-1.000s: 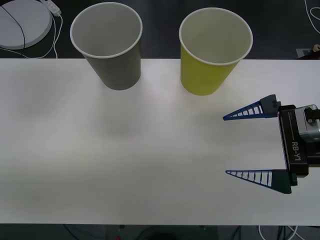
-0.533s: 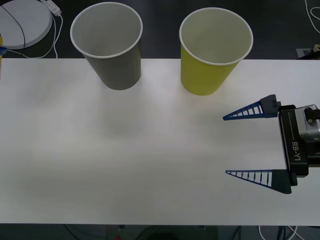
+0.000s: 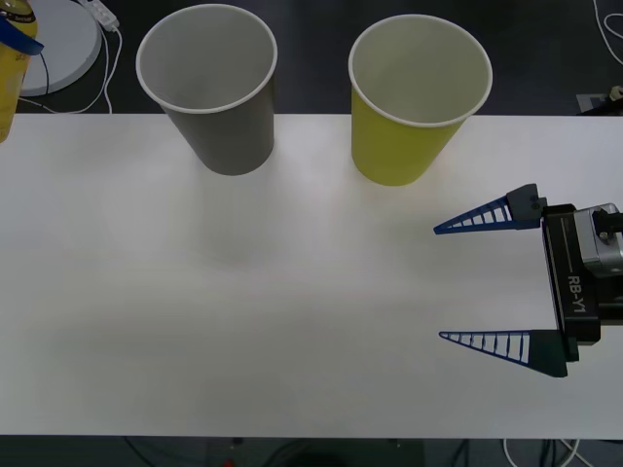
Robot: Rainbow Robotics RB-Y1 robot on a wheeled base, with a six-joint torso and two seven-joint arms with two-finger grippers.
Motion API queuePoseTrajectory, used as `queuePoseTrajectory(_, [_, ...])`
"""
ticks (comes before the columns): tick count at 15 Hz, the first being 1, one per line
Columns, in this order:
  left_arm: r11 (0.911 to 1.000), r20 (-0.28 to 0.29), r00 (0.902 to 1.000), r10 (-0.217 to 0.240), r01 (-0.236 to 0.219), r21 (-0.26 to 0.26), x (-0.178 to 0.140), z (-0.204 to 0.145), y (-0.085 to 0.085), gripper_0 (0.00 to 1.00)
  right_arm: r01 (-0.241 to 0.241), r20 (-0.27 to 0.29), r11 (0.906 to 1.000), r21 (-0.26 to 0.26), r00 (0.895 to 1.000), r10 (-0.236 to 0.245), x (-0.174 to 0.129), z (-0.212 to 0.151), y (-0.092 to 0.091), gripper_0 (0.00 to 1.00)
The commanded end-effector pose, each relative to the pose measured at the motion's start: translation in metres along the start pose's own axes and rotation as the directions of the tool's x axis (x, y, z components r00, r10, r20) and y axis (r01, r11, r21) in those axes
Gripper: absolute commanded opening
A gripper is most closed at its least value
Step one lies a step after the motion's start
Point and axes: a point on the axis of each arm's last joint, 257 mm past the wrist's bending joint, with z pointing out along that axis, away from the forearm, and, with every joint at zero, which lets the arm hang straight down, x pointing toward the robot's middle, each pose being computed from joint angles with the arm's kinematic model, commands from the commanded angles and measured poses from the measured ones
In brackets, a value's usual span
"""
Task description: Put the can into the green bin and the plastic bottle into the gray bin
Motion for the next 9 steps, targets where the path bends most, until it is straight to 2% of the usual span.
queuePoseTrajectory(1, [1.0, 0.022, 0.9997, -0.005, 0.005, 0.004, -0.025, 0.01, 0.004, 0.0, 0.0, 0.0, 1.0, 0.0, 1.0, 0.0, 0.0, 0.0, 0.0, 1.0])
queuePoseTrajectory(4, [0.9999, 0.033, 0.9994, 0.003, -0.002, -0.013, -0.051, 0.02, 0.011, 0.0, 0.0, 0.0, 1.0, 0.0, 1.0, 0.0, 0.0, 0.0, 0.0, 1.0])
queuePoseTrajectory(9, [0.9999, 0.081, 0.9967, -0.013, 0.012, 0.004, -0.097, 0.031, 0.012, 0.0, 0.0, 0.0, 1.0, 0.0, 1.0, 0.0, 0.0, 0.0, 0.0, 1.0])
